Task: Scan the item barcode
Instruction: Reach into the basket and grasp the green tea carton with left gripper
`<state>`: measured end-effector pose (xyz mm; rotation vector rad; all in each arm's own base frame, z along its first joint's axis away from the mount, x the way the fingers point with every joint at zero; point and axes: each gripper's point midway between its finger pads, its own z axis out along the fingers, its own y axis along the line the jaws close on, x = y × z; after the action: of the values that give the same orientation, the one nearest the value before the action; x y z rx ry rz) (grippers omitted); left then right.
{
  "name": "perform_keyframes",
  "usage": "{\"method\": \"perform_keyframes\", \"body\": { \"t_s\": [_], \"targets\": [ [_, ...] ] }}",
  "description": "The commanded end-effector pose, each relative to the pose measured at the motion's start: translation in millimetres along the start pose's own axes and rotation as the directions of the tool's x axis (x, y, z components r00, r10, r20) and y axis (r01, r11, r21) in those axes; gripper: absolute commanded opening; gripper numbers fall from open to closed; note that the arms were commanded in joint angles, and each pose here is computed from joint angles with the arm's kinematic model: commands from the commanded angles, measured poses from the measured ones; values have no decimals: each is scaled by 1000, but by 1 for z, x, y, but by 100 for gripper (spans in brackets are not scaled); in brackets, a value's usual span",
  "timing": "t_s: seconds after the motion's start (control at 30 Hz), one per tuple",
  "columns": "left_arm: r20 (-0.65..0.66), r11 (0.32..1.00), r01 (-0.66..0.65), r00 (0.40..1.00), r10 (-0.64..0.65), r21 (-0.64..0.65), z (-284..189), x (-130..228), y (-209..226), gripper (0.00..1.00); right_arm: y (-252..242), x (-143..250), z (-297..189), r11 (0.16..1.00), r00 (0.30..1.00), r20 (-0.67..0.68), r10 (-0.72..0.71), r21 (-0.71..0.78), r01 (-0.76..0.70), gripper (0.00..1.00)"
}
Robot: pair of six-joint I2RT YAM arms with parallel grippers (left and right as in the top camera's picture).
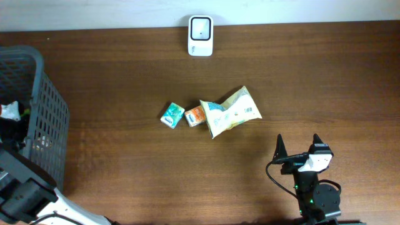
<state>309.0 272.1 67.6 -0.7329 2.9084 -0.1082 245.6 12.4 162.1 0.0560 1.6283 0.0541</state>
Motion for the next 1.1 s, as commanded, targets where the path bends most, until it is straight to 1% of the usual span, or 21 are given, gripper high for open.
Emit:
{"method": "perform_keyframes", "body": {
  "t_s": [0.0,0.03,0.07,0.1,0.13,0.17,0.2,0.23,0.33,0.4,0.47,0.5,0.53,0.6,0.7,0.77,0.9,1.0,1.07],
  "targets": [
    [-31,1000,31,999,-31,-3,10,9,-1,61,-2,3,0,1000,1000,-7,6,7,-6,99],
    [-41,999,32,999,-32,0,14,13,-2,44,-2,3,0,1000,1000,-7,7,7,-6,99],
    [-52,999,38,998,-37,3,17,17,-3,38,-2,3,0,1000,1000,-7,6,7,-6,99],
    [-62,998,61,996,-60,3,20,20,-3,34,-2,3,0,1000,1000,-7,6,7,-6,99],
    [-73,997,74,995,-74,5,23,24,-4,25,-2,3,0,1000,1000,-7,7,7,-6,99],
    [-75,997,74,994,-74,5,23,25,-4,4,-2,3,0,1000,1000,-7,6,7,-6,99],
    [-73,997,78,994,-77,4,22,24,-4,0,-2,3,0,1000,1000,-7,6,7,-6,99],
    [-72,996,90,993,-89,4,19,23,-4,0,-2,3,0,1000,1000,-7,6,7,-6,99],
    [-39,994,110,993,-110,6,-11,7,-5,0,-2,3,0,1000,1000,-7,6,7,-6,99],
    [50,993,97,994,-100,68,-60,-17,-19,0,-2,3,0,1000,1000,-7,6,7,-6,99],
    [138,990,113,983,-124,82,-107,-32,-26,0,-2,3,0,1000,1000,-7,6,7,-6,99],
    [200,991,101,973,-118,90,-136,-39,-31,0,-2,3,0,1000,1000,-7,6,7,-6,99],
    [272,991,90,956,-113,97,-168,-44,-37,0,-2,3,0,1000,1000,-7,6,7,-6,99],
    [418,994,64,903,-96,92,-230,-47,-51,0,-2,3,0,1000,1000,-7,6,7,-6,99],
    [580,998,-24,815,-16,62,-299,-39,-83,0,-2,3,0,1000,1000,-7,6,7,-6,99],
    [612,999,-41,791,13,32,-315,-32,-93,0,-2,3,0,1000,1000,-7,6,7,-6,99],
    [615,995,-94,787,51,38,-317,-30,-115,0,-2,3,0,1000,1000,-7,6,7,-6,99],
    [644,980,-197,754,126,38,-326,-28,-154,0,-2,3,0,1000,1000,-7,6,7,-6,99],
    [660,946,-321,721,211,48,-330,-20,-204,0,-2,3,0,1000,1000,-7,6,7,-6,99]
  ]
}}
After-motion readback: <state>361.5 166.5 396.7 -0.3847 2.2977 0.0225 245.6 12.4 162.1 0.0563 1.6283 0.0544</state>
